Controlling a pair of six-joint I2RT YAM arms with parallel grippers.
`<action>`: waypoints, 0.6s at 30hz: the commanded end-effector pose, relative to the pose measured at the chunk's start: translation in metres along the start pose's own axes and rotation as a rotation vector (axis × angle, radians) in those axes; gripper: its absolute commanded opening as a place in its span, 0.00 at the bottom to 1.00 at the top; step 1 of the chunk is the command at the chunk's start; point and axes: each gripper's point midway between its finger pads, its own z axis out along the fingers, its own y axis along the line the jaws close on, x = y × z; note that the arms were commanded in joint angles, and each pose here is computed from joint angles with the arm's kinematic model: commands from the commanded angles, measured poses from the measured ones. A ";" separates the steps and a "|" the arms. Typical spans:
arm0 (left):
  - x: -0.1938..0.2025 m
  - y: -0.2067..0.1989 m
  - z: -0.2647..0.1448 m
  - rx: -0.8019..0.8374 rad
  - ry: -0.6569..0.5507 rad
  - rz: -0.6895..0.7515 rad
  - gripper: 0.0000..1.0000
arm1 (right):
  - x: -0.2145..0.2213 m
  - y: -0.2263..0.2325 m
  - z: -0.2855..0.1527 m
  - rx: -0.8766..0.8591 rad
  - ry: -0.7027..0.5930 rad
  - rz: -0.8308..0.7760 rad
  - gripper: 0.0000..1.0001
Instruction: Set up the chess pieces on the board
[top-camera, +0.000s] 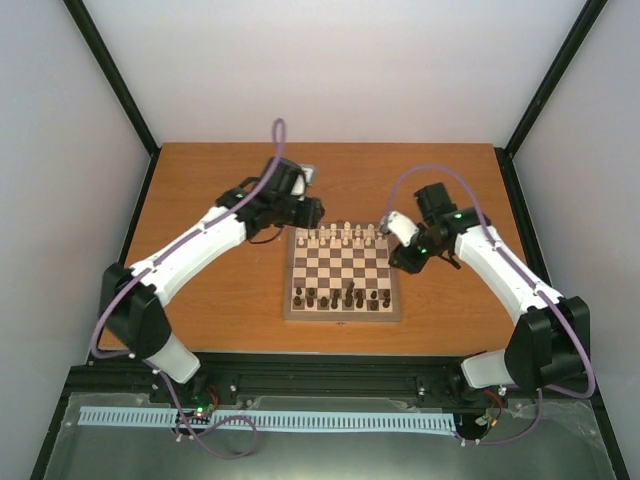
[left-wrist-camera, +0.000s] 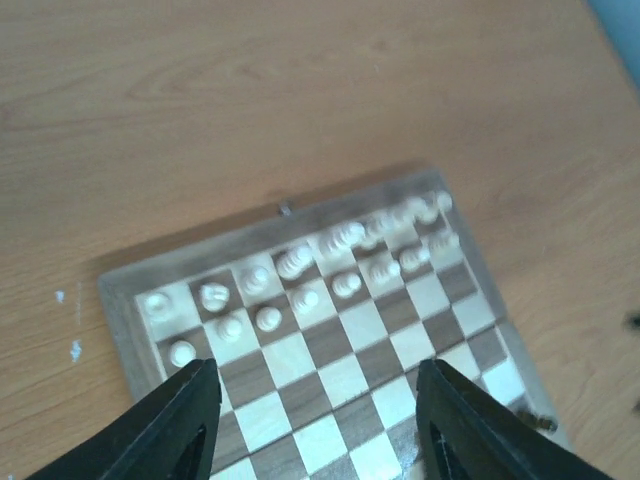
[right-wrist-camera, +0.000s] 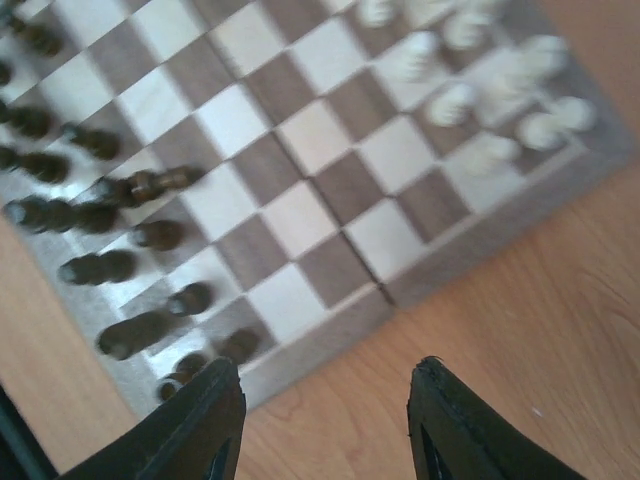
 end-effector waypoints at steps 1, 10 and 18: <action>0.033 -0.024 0.014 -0.108 0.175 0.141 0.54 | -0.012 -0.040 -0.030 0.025 -0.163 0.176 0.46; 0.098 -0.060 0.059 -0.118 0.486 0.252 0.46 | 0.011 -0.077 -0.044 0.108 -0.259 0.319 0.47; 0.118 -0.070 0.094 -0.163 0.625 0.302 0.42 | 0.017 -0.074 -0.041 0.063 -0.270 0.329 0.47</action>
